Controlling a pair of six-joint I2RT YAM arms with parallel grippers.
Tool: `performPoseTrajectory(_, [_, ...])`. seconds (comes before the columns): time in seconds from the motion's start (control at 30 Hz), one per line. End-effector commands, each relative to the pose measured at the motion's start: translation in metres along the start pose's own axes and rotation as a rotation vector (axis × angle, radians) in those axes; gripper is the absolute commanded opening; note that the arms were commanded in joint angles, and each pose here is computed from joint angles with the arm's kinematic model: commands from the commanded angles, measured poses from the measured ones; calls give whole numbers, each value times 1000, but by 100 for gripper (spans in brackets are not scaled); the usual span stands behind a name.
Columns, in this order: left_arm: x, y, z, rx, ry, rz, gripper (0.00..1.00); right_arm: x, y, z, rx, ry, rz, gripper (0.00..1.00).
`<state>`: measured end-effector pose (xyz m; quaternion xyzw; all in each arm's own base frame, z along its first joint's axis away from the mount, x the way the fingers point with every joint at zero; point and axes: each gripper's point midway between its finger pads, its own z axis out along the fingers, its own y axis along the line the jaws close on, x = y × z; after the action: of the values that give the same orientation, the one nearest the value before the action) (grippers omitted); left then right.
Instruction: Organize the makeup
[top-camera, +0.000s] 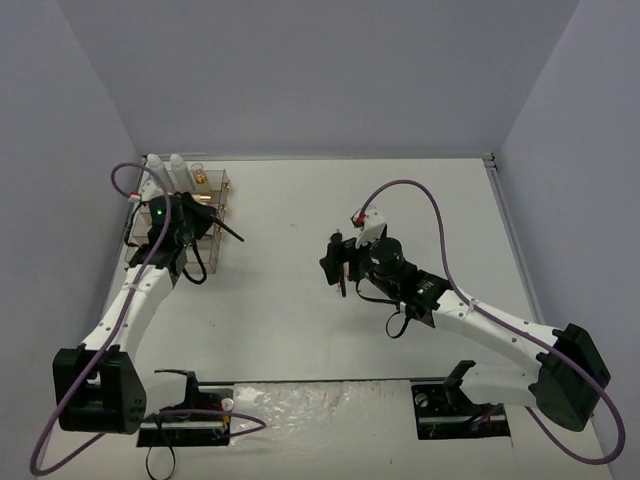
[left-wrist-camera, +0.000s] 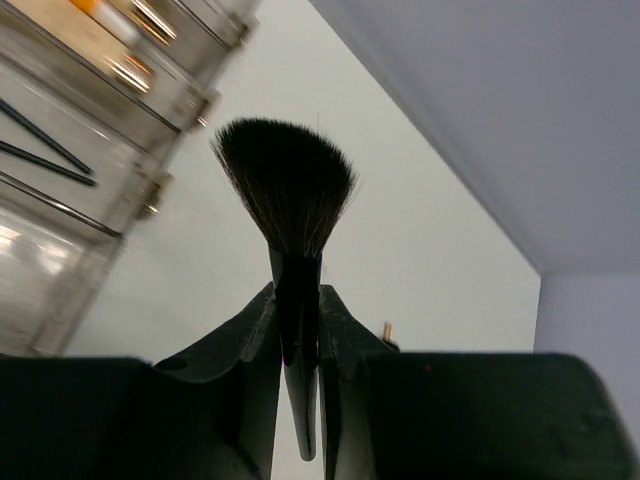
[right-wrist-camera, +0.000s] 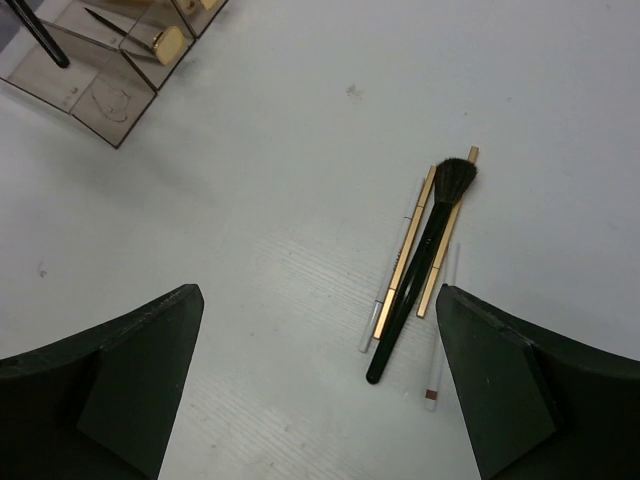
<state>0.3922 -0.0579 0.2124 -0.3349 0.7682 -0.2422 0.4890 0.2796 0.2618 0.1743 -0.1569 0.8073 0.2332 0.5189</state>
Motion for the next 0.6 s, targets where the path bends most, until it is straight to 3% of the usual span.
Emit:
performPoseTrajectory(0.0, [-61,28,7,-29,-170,-181,0,-15,-13,-3,47,-62,-29,100])
performPoseTrajectory(0.2, [-94,67,38,-94,-262,-376,0,-6,-21,-5,46,-47,-44,100])
performPoseTrajectory(0.57, [-121,100,75,-179,-383,-496,0,0,-57,-13,75,-49,-5,100])
